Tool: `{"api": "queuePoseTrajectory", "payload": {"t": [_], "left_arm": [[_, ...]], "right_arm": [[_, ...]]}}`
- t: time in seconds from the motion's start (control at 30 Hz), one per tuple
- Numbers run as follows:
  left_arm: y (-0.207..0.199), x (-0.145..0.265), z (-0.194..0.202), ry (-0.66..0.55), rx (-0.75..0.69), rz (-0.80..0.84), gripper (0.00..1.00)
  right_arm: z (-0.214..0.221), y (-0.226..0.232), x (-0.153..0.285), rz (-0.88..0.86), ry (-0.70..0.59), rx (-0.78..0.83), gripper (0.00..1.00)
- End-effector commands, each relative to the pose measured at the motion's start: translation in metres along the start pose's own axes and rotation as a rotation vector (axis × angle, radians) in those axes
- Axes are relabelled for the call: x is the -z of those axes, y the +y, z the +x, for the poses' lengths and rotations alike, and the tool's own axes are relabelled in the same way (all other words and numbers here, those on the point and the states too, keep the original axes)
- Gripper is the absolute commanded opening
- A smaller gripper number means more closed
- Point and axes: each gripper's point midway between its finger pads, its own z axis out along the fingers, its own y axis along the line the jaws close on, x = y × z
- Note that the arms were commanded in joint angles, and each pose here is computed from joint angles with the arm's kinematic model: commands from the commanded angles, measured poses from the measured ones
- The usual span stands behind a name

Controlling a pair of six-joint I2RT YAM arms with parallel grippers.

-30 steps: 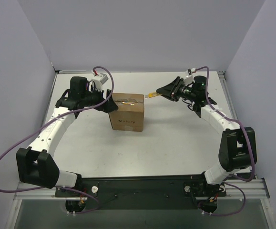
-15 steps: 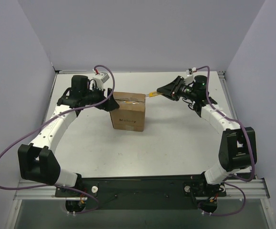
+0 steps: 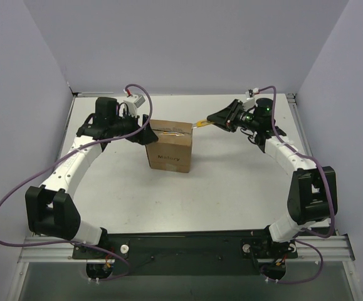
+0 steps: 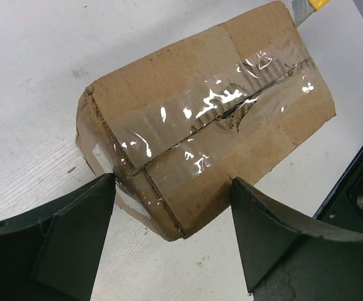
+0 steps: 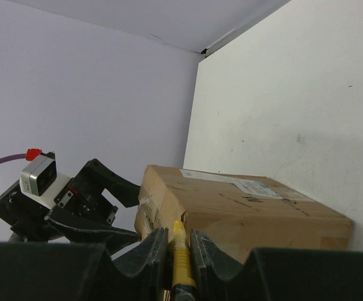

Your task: Unpack the express box

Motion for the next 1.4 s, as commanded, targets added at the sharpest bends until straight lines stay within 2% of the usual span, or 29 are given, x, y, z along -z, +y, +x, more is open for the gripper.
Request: {"api": "queuePoseTrajectory", "payload": {"t": [0.0,0.4,1.37], "left_arm": [[0.005,-0.007,0.007,0.040,-0.004,-0.020,0.82],[0.005,-0.009,0.004,0.036,-0.008,-0.015,0.82],[0.005,-0.014,0.010,0.044,-0.006,-0.007,0.82]], "right_arm": [[-0.019,0.021,0.006,-0.051,-0.038,0.075,0.00],[-0.023,0.020,0.009,-0.048,-0.054,0.077,0.00],[-0.009,0.015,0.001,-0.022,0.007,0.093,0.00]]}}
